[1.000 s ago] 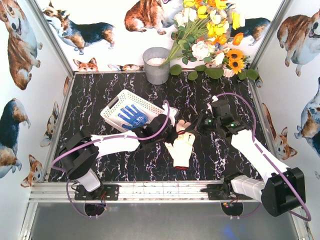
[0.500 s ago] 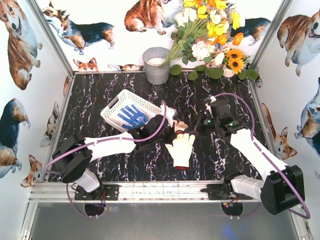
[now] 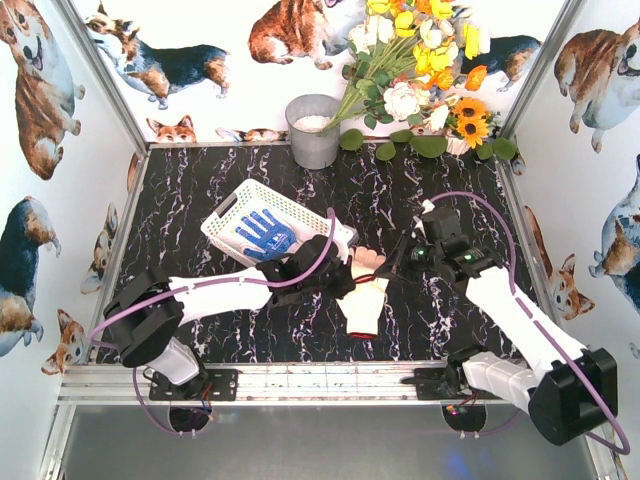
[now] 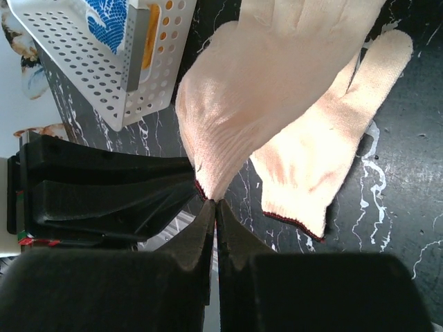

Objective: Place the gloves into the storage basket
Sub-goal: Pair the glove with the glove.

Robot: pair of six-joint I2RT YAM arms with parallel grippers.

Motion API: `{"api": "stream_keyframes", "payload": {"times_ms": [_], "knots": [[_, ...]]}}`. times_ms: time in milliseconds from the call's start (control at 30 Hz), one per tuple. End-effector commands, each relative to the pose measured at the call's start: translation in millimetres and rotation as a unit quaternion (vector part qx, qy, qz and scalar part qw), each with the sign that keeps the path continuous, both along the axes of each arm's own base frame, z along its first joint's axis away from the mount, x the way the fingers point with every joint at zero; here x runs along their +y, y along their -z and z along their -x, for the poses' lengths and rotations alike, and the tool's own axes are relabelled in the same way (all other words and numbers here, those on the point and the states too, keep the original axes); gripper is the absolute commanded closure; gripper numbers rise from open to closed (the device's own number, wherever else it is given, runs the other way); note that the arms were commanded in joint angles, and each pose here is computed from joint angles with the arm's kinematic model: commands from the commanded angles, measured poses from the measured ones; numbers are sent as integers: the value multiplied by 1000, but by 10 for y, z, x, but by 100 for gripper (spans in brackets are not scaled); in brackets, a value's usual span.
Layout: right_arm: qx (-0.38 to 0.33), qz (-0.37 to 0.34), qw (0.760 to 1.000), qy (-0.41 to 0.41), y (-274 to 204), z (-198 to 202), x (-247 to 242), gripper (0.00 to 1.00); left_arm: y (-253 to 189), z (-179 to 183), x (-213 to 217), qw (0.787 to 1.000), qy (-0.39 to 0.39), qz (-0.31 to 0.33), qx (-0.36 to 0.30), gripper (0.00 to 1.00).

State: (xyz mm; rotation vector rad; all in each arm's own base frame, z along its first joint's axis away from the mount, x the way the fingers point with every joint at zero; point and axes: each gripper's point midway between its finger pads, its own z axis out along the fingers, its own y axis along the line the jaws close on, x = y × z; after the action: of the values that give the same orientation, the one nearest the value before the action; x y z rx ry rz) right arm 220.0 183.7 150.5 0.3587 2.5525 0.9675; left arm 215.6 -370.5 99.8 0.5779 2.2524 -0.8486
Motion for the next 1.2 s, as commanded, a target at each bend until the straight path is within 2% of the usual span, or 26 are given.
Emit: {"api": "stream_keyframes", "payload": {"times_ms": [0,433,900,1167], "knots": [[-21,6,1000,-6,-48,60,-24,100,-80,105,16,1000,8,5,5,100],[21,31,998,-44,142,351,29,100,65,415,36,999,33,-3,39,100],[58,45,995,-63,340,551,32,100,155,575,38,996,58,-17,69,100],[89,64,990,-91,501,700,56,100,418,721,154,989,70,-63,117,100]]}}
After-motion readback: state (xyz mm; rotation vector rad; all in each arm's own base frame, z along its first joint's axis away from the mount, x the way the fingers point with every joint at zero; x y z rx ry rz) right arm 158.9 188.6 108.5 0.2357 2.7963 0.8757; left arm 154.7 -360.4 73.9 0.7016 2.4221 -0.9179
